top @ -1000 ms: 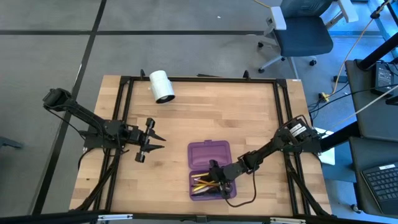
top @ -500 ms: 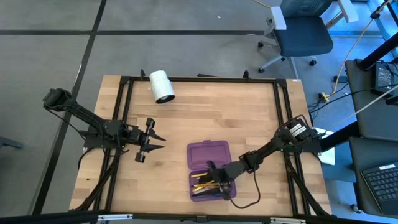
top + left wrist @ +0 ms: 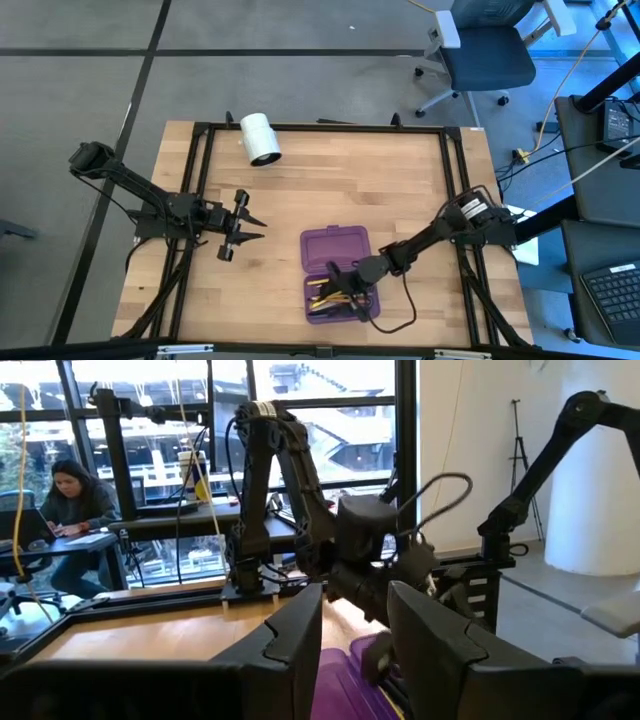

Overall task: Pick & place school supplies into a supply box
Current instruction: Put the orange pencil into the purple supply box, then close the purple supply box

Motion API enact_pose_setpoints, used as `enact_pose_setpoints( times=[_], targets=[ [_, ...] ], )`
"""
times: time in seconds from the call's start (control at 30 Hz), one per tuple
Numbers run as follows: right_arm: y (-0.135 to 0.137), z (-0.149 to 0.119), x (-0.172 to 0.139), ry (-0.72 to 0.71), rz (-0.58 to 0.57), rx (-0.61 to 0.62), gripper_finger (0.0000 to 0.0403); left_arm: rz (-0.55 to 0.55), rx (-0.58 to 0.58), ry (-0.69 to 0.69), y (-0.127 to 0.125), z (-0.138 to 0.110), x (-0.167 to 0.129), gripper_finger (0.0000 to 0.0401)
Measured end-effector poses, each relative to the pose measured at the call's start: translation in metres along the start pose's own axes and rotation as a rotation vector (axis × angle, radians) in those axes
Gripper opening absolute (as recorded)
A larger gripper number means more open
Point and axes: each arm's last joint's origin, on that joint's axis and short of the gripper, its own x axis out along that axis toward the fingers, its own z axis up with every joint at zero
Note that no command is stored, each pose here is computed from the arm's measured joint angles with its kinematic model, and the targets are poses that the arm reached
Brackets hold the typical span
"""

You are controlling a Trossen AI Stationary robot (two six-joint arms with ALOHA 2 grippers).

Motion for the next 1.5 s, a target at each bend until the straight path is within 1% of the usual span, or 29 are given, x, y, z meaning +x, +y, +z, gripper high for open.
enact_pose_setpoints(
  times=[0.1,0.23,0.3,0.37,0.5,0.7,0.8,0.93,1.03,1.2,1.33,1.4,1.43,1.5],
  targets=[
    [-0.004,-0.013,0.007,0.019,0.000,0.022,0.0225,-0.001,0.001,0.003,0.000,0.000,0.000,0.0111],
    [-0.012,-0.015,0.017,0.001,0.059,0.049,0.0225,0.002,0.001,0.004,0.000,0.000,0.000,0.0112],
    [-0.015,-0.015,0.020,0.013,0.099,0.063,0.0225,0.002,0.001,0.004,0.000,0.000,0.000,0.0111],
    [-0.017,-0.016,0.021,0.029,0.114,0.070,0.0225,0.001,0.001,0.004,0.000,0.000,0.000,0.0112],
    [-0.017,-0.017,0.021,0.051,0.114,0.095,0.0225,0.001,0.001,0.004,0.000,0.000,0.000,0.0112],
    [-0.016,-0.013,0.019,0.078,0.105,0.058,0.0225,0.002,0.001,0.004,0.000,0.000,0.000,0.0112],
    [-0.016,-0.007,0.015,0.124,0.082,0.054,0.0225,0.002,0.001,0.004,0.000,0.000,0.000,0.0111],
    [-0.015,0.004,0.007,0.174,-0.002,0.023,0.0225,0.002,0.001,0.004,0.000,0.000,0.000,0.0111],
    [-0.014,0.007,0.002,0.230,-0.046,0.030,0.0225,0.002,0.001,0.004,0.000,0.000,0.000,0.0112],
    [-0.013,0.007,-0.001,0.271,-0.059,0.067,0.0225,0.002,0.001,0.004,0.000,0.000,0.000,0.0111],
    [-0.012,0.007,-0.006,0.335,-0.083,0.103,0.0225,0.003,0.001,0.004,0.000,0.000,0.000,0.0112],
    [-0.011,0.014,-0.012,0.347,-0.111,0.105,0.0225,-0.007,-0.015,-0.003,0.000,0.000,0.000,0.0111],
    [-0.007,0.021,-0.016,0.349,-0.117,0.096,0.0225,-0.019,-0.023,-0.017,0.000,0.001,0.000,0.0111],
    [0.001,0.041,-0.025,0.305,-0.124,0.054,0.0225,-0.059,-0.019,-0.056,-0.002,0.005,0.001,0.0111]
  ],
)
